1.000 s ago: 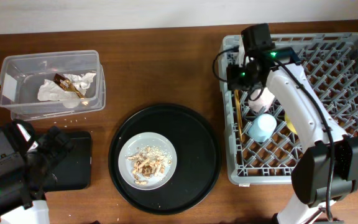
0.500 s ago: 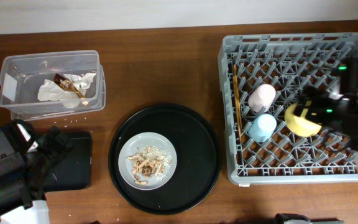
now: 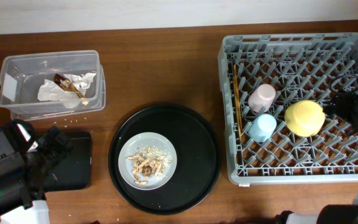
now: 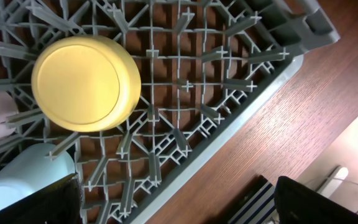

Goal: Sort waste into correct bins and load items into the dishwasher rack
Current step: 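Reach the left gripper to the food-scrap plate on the black tray and grasp it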

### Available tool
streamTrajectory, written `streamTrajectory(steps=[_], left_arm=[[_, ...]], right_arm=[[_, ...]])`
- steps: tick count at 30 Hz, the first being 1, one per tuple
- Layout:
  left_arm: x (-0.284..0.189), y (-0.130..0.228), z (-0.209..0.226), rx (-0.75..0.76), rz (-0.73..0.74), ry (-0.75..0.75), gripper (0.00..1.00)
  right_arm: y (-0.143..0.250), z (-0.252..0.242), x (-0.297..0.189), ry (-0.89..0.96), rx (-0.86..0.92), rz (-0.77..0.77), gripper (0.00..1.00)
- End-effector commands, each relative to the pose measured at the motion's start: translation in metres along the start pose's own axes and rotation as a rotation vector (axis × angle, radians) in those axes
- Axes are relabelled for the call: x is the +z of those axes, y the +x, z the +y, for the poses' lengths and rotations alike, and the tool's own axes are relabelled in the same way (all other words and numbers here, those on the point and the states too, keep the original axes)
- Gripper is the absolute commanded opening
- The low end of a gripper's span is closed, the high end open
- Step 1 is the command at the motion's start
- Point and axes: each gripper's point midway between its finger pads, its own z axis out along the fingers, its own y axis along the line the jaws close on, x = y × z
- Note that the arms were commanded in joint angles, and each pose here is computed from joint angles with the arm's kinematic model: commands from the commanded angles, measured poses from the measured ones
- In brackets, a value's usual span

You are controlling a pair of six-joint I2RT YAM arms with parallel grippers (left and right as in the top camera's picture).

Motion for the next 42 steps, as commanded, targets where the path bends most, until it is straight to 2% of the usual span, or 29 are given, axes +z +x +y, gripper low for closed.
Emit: streamTrajectory(steps=[1, 6, 8, 9, 11, 12, 15, 17, 19, 20, 22, 25, 27, 30, 32, 33, 42], left_arm=[[-0.004, -0.004, -0.016, -0.046, -0.001, 0.093, 0.99], [-0.035, 0.05, -0.086, -0.088, 0.302, 0.527, 0.99], [-0.055, 0.068, -0.116, 0.057, 0.359, 0.711, 0.98], [-0.06, 0.075, -0.123, 0.091, 0.381, 0.742, 0.98], [-0.07, 0.102, -0.151, 0.286, 0.416, 0.804, 0.93], [-0.071, 0.11, -0.157, 0.337, 0.417, 0.799, 0.93], [-0.052, 0.144, -0.171, 0.457, 0.435, 0.625, 0.99], [-0.046, 0.16, -0.18, 0.531, 0.445, 0.577, 0.99], [-0.039, 0.191, -0.204, 0.696, 0.487, 0.5, 0.99], [-0.026, 0.204, -0.212, 0.77, 0.493, 0.389, 0.99], [0.006, 0.207, -0.205, 0.796, 0.438, 0.101, 0.99], [0.051, 0.237, -0.206, 0.871, 0.489, -0.032, 0.99], [0.081, 0.255, -0.204, 0.86, 0.523, -0.105, 0.98], [0.106, 0.268, -0.212, 0.816, 0.52, -0.119, 0.69], [0.114, 0.269, -0.227, 0.773, 0.481, -0.077, 0.41], [0.117, 0.266, -0.23, 0.76, 0.447, -0.081, 0.35], [0.144, 0.283, -0.208, 0.732, 0.468, -0.207, 0.29]], right_arm=[[0.0, -0.003, 0.012, 0.038, 0.003, 0.036, 0.99], [-0.001, -0.002, 0.017, 0.044, -0.001, 0.051, 0.99], [0.0, -0.002, 0.017, 0.044, -0.001, 0.051, 0.99], [-0.001, -0.002, 0.017, 0.044, -0.001, 0.051, 0.99], [-0.001, -0.002, 0.017, 0.044, -0.001, 0.051, 0.99], [-0.001, -0.002, 0.017, 0.044, -0.001, 0.051, 0.99], [-0.001, -0.002, 0.017, 0.044, -0.001, 0.051, 0.99], [-0.001, -0.002, 0.017, 0.044, -0.001, 0.051, 0.99], [0.0, -0.002, 0.017, 0.044, -0.001, 0.051, 0.99], [0.0, -0.002, 0.017, 0.044, -0.001, 0.051, 0.99], [-0.001, -0.002, 0.017, 0.044, -0.001, 0.051, 0.99], [0.0, -0.002, 0.017, 0.044, -0.001, 0.051, 0.99], [-0.001, -0.002, 0.017, 0.044, -0.001, 0.051, 0.99], [-0.001, -0.002, 0.017, 0.044, -0.001, 0.051, 0.99], [-0.001, -0.002, 0.017, 0.044, -0.001, 0.051, 0.99], [0.0, -0.002, 0.017, 0.044, -0.001, 0.051, 0.99], [0.0, -0.002, 0.017, 0.044, -0.001, 0.051, 0.99]])
